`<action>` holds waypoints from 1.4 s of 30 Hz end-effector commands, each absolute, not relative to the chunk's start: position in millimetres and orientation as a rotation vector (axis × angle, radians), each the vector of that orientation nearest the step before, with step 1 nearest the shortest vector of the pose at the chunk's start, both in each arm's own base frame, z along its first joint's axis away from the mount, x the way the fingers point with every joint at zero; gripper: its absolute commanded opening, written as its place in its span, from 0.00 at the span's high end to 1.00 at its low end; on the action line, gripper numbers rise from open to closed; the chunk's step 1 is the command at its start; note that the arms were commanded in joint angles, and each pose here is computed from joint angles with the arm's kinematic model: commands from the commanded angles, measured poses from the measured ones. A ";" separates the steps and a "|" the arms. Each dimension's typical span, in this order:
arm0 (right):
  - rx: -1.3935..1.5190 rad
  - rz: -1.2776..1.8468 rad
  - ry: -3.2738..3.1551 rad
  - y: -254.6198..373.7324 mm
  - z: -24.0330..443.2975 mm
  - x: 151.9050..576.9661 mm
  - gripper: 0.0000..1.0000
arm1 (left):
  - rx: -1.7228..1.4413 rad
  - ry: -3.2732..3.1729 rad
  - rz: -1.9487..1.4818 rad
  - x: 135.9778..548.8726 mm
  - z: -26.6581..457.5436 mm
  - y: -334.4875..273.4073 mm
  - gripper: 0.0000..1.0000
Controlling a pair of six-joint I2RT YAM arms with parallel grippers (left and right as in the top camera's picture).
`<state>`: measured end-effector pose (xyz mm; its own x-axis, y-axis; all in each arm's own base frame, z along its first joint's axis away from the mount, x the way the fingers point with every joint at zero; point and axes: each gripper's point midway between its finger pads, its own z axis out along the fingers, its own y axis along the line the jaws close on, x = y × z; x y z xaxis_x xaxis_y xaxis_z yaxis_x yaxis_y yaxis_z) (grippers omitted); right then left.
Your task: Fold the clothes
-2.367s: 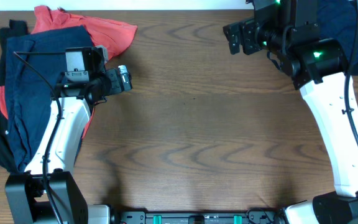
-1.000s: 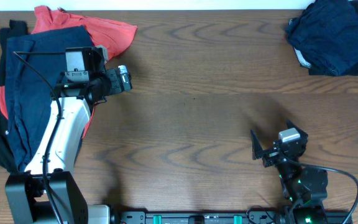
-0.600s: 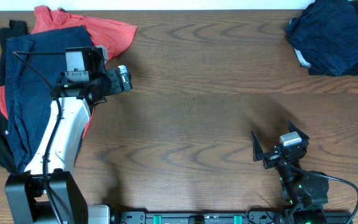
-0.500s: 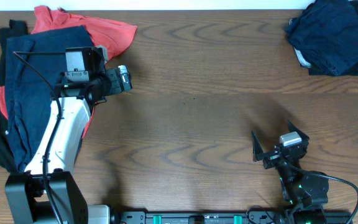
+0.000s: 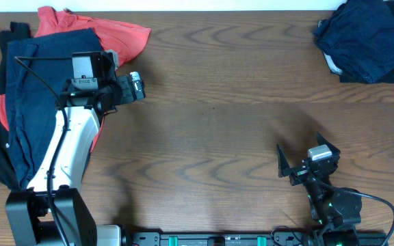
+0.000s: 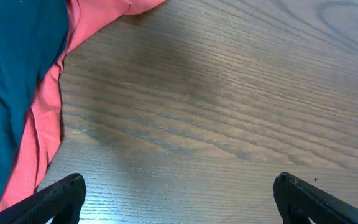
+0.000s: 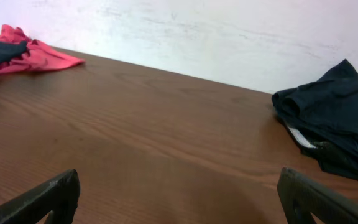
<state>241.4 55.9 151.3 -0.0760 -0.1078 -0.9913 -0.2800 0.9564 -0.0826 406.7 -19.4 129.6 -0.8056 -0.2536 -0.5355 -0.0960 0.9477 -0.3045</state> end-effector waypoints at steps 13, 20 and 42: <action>-0.294 0.124 1.648 52.3 150.7 242.1 0.01 | -0.261 2.562 -0.345 368.8 131.9 -19.3 0.02; -0.294 0.124 1.648 52.3 150.6 242.1 0.01 | -0.239 2.338 -0.259 337.3 142.6 -9.1 0.02; -0.294 0.124 1.648 52.3 150.7 242.1 0.01 | -0.151 1.754 -0.190 266.3 133.5 -2.6 0.02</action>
